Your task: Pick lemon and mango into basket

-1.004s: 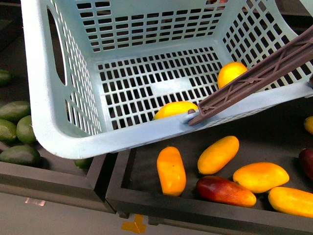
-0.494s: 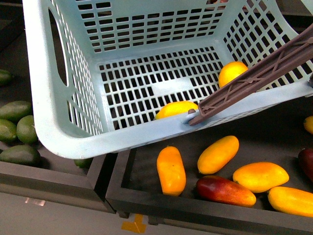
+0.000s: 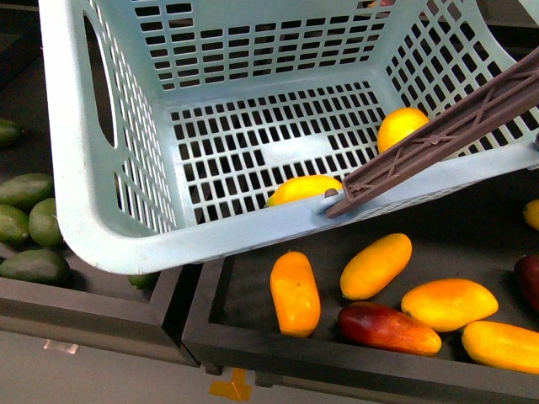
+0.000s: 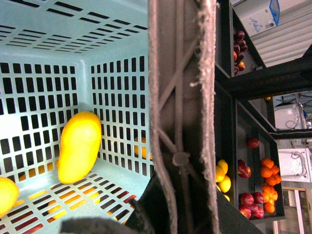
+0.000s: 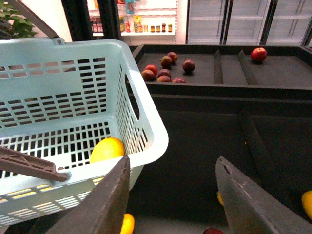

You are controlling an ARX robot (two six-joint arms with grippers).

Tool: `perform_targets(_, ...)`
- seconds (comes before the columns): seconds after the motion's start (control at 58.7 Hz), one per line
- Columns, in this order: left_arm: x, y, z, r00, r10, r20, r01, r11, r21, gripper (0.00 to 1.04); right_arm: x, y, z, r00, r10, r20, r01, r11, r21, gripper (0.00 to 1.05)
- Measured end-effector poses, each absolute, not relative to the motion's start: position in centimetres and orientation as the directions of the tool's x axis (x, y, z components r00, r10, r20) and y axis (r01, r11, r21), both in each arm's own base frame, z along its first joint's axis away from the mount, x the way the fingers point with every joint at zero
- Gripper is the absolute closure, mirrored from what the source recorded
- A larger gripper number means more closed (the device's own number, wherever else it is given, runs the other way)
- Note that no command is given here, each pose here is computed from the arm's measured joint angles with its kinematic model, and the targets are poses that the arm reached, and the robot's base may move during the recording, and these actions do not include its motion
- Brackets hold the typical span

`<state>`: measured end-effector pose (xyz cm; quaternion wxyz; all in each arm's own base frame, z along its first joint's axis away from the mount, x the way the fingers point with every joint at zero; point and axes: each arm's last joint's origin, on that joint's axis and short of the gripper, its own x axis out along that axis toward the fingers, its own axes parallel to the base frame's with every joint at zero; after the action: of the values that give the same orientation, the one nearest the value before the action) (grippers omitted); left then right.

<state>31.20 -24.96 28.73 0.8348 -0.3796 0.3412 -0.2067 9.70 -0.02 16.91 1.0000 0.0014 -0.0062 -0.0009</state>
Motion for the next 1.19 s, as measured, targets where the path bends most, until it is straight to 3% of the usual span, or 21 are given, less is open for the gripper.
perform_targets(0.17, 31.08, -25.11, 28.73, 0.680, -0.606, -0.413, 0.089, 0.627, -0.774, 0.99, 9.70, -0.03, 16.91, 1.000, -0.006, 0.012, 0.006, 1.000, 0.003, 0.09)
perform_targets(0.204, 30.97, -25.25, 28.73, 0.675, -0.611, -0.413, 0.094, 0.626, -0.774, 0.99, 9.70, -0.03, 16.91, 1.000, -0.006, 0.012, 0.006, 1.000, 0.003, 0.07)
perform_targets(1.192, 31.14, -25.05, 28.73, 0.679, -0.607, -0.413, 0.086, 0.624, -0.776, 0.99, 9.69, 0.00, 16.89, 1.000, 0.002, 0.011, -0.002, 1.000, 0.003, 0.09)
